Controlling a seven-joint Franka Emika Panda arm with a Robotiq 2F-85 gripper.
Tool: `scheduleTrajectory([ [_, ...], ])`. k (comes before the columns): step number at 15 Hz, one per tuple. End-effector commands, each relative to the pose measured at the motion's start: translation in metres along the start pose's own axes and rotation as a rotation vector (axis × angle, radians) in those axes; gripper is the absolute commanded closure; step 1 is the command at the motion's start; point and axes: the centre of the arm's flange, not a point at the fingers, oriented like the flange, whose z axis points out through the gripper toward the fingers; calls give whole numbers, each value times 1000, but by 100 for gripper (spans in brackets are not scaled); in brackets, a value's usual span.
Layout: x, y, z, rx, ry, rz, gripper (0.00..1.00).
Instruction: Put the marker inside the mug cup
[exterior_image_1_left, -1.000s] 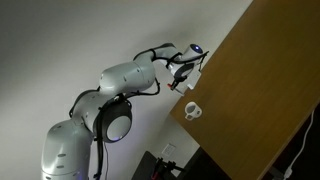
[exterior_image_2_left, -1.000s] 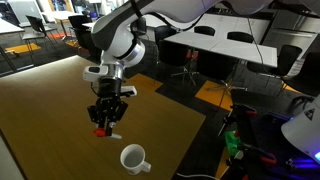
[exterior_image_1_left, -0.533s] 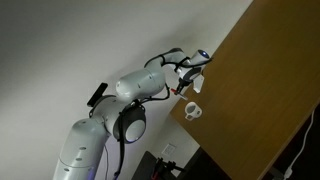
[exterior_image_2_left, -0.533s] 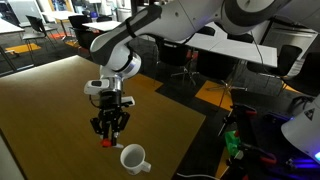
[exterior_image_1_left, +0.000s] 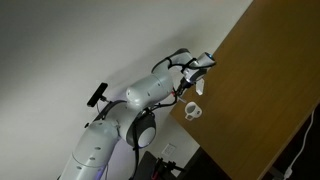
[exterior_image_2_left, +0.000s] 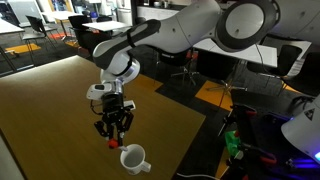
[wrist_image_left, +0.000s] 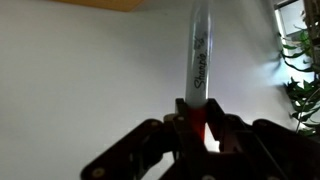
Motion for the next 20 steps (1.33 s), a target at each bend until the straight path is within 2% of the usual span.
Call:
scheduleTrajectory([
  [1,-5,22,-10,30,18,-8,94],
  [7,-18,27,-4,57,19,29,94],
  [17,-32,22,1,86,-31,119,94],
  [18,-34,22,2,89,-37,121,50],
  [19,-35,23,3,91,-49,124,49],
  [20,-36,23,4,96,-57,125,42],
])
